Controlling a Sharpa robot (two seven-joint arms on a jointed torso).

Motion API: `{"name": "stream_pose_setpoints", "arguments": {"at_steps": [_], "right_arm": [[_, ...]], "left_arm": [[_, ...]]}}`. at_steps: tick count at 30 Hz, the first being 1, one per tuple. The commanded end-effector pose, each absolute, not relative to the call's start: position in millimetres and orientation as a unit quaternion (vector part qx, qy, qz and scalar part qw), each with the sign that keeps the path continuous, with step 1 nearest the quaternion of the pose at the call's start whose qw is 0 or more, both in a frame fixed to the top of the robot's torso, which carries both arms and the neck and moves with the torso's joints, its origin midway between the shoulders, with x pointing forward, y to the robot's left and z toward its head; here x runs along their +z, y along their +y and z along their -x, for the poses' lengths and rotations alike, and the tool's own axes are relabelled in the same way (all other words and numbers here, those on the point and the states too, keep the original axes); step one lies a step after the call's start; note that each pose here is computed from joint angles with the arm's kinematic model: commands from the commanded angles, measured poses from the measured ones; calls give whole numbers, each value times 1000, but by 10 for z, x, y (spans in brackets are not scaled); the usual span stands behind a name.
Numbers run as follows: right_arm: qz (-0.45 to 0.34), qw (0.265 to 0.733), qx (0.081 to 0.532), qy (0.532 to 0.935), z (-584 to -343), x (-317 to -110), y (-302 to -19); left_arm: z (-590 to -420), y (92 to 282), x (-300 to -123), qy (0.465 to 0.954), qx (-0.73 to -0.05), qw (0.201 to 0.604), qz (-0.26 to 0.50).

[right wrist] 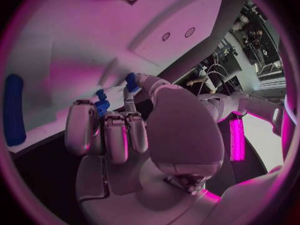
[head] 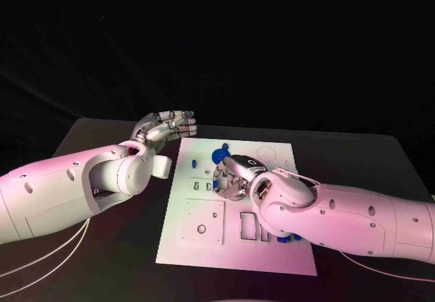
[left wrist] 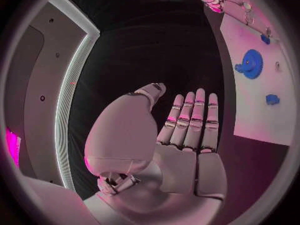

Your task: Assemble the parts on the task board

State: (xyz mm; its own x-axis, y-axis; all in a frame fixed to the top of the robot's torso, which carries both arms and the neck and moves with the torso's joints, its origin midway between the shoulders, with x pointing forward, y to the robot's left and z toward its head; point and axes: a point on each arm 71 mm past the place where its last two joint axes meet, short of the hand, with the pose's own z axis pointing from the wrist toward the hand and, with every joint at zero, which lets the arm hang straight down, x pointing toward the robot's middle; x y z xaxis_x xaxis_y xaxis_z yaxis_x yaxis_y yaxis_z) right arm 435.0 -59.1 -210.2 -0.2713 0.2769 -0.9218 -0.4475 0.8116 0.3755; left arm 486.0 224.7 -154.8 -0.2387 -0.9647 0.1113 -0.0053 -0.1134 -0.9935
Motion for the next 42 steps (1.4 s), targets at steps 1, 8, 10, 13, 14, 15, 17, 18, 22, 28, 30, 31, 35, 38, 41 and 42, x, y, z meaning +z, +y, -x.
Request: {"name": "stream_pose_setpoints", "arguments": {"at_steps": [1, 8, 10, 13, 14, 15, 17, 18, 22, 28, 30, 31, 35, 38, 41, 42], "right_arm": [[71, 604, 295, 737, -4347, -2113, -584], [73, 603, 297, 737, -4349, -2127, -572], [74, 602, 297, 737, -4348, -2133, -569], [74, 602, 297, 738, -4346, -2138, -566], [74, 602, 297, 738, -4346, -2139, -565], [75, 601, 297, 738, -4346, -2140, -564], [76, 601, 297, 738, -4344, -2143, -561], [76, 600, 297, 739, -4344, -2144, -560], [78, 599, 297, 740, -4343, -2150, -557], [77, 601, 299, 738, -4343, -2147, -560], [76, 602, 301, 736, -4341, -2144, -559], [75, 603, 301, 735, -4341, -2142, -558], [73, 605, 304, 732, -4340, -2136, -559], [72, 607, 306, 730, -4340, -2131, -561], [73, 610, 309, 726, -4340, -2124, -563], [73, 611, 310, 725, -4340, -2121, -564]], "left_arm": [[-4852, 2224, -1541, 527, -594, 400, 458], [-4848, 2230, -1542, 529, -594, 398, 458], [-4847, 2231, -1542, 529, -594, 398, 458], [-4847, 2233, -1542, 529, -593, 398, 458], [-4847, 2233, -1542, 529, -593, 398, 458], [-4847, 2234, -1542, 529, -593, 398, 458], [-4847, 2236, -1542, 529, -593, 398, 458], [-4847, 2237, -1542, 529, -593, 398, 458], [-4847, 2237, -1542, 529, -593, 398, 458], [-4848, 2240, -1543, 529, -593, 398, 458], [-4848, 2241, -1543, 529, -593, 398, 458], [-4849, 2241, -1543, 529, -593, 398, 458], [-4849, 2240, -1544, 529, -593, 398, 458], [-4850, 2242, -1544, 529, -593, 398, 459], [-4850, 2245, -1545, 529, -592, 398, 459], [-4850, 2245, -1545, 529, -592, 398, 459]]}}
